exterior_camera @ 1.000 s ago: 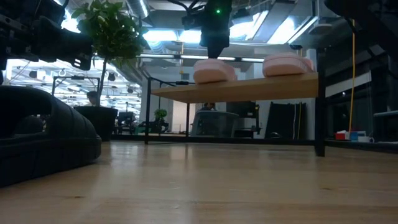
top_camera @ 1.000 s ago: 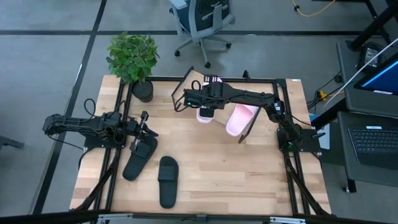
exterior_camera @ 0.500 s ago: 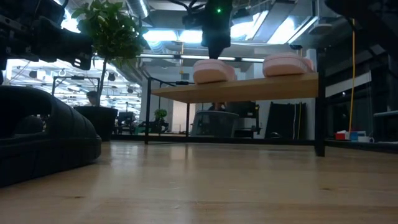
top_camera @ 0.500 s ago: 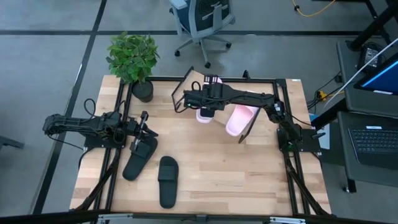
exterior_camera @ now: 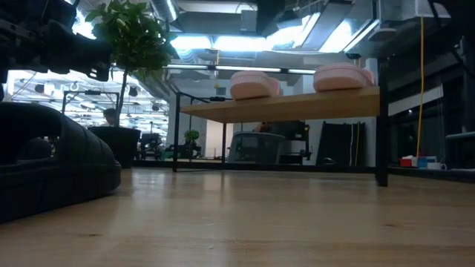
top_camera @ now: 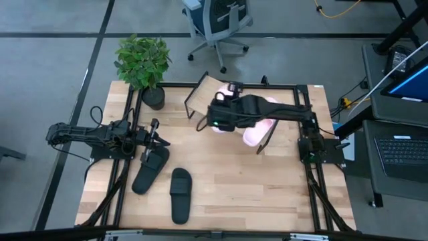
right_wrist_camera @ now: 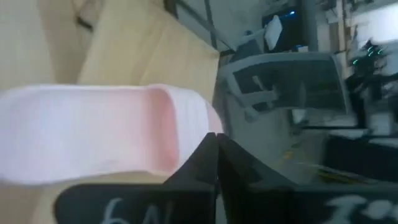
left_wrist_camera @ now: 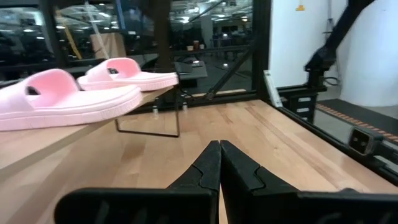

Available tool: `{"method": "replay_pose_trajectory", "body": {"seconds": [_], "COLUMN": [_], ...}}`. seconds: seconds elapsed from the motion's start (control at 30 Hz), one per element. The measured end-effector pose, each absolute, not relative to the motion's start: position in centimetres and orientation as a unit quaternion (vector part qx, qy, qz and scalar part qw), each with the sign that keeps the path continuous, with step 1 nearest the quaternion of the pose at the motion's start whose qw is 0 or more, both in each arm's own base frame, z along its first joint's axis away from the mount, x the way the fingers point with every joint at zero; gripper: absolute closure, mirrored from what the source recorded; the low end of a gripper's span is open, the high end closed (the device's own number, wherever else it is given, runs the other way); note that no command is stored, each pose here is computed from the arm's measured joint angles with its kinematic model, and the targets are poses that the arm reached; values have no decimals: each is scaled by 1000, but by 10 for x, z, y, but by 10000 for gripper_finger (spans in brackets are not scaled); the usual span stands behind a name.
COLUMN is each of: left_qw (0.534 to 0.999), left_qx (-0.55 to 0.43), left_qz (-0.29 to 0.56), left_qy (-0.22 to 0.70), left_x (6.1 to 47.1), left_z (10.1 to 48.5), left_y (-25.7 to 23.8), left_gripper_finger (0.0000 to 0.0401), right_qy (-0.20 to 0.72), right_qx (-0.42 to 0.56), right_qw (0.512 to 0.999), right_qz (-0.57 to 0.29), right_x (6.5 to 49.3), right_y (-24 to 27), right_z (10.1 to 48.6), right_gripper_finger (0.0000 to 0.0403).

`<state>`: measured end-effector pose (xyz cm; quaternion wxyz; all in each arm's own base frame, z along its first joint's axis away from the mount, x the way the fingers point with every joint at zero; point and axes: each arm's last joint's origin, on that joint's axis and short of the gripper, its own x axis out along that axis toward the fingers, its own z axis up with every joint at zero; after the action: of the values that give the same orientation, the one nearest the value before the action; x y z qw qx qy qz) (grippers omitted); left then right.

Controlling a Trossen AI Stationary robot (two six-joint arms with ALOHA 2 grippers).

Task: Pick and place slides into the shelf
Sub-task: Put the pink slide on the shelf

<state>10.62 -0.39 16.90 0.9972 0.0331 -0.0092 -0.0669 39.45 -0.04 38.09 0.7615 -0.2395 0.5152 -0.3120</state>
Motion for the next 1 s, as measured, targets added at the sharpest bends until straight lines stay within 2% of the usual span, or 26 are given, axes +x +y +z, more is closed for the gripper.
{"method": "replay_pose_trajectory", "body": {"seconds": [0.17, 0.27, 0.37, 0.53, 1.0], "left_qw": [998, 997, 997, 997, 997], "left_qx": [35, 46, 54, 54, 42], "left_qz": [-54, -54, -54, -53, -46], "left_qy": [-9, -10, -14, -19, -37], "left_x": [106, 106, 106, 106, 106], "left_z": [169, 169, 170, 171, 174], "left_y": [-3, -3, -3, -3, -3], "left_gripper_finger": [401, 401, 401, 401, 401], "right_qy": [487, 487, 486, 469, 347], "right_qx": [-153, -162, -174, -157, -143], "right_qw": [797, 801, 791, 802, 857], "right_qz": [-321, -307, -327, -333, -353], "right_x": [370, 368, 362, 353, 320], "right_y": [34, 63, 86, 124, 196], "right_z": [391, 374, 350, 318, 284], "right_gripper_finger": [398, 399, 399, 399, 401]}}
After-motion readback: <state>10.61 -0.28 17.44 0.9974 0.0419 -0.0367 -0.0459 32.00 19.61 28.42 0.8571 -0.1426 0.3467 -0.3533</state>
